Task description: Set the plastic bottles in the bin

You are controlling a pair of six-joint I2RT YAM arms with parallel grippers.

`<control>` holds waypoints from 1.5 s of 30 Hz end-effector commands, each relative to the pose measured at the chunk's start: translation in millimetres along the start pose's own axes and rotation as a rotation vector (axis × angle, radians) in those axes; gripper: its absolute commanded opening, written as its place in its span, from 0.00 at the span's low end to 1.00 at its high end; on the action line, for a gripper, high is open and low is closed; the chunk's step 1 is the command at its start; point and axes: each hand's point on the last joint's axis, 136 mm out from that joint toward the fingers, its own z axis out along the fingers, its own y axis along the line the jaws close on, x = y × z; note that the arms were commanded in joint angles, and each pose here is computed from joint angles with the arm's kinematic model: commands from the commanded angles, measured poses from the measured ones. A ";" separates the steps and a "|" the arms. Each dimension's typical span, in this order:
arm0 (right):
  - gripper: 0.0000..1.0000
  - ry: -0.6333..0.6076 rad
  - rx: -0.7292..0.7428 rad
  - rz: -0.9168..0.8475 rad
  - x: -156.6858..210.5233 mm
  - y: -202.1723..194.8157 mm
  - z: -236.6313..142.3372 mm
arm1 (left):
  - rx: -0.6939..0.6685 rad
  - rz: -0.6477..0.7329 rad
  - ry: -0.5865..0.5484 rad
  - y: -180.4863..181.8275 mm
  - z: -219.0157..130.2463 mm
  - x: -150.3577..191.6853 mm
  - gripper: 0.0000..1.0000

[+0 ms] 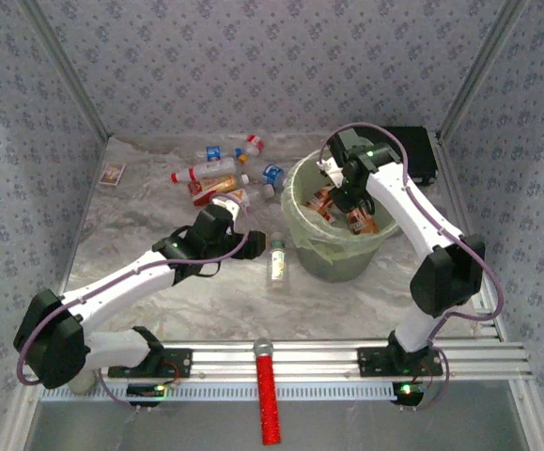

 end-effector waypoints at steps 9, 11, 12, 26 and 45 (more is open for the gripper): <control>0.37 -0.016 -0.076 0.131 8.7 6.6 -1.0 | -0.005 -0.022 0.017 0.6 1.6 4.0 0.91; 0.44 -0.031 -0.067 0.141 5.9 3.3 -10.3 | 0.002 -0.029 0.021 -0.5 2.7 5.4 0.91; 0.48 -0.038 -0.055 0.144 4.4 0.7 -15.0 | 0.007 -0.033 0.024 -1.0 3.4 6.2 0.91; 0.78 -0.147 0.008 0.183 -13.0 -13.7 -87.3 | 0.061 -0.094 0.093 -17.0 17.3 30.9 0.96; 0.99 -0.444 -0.107 0.405 -22.5 -20.7 -164.6 | 0.040 -0.035 0.312 -48.6 63.7 89.1 1.00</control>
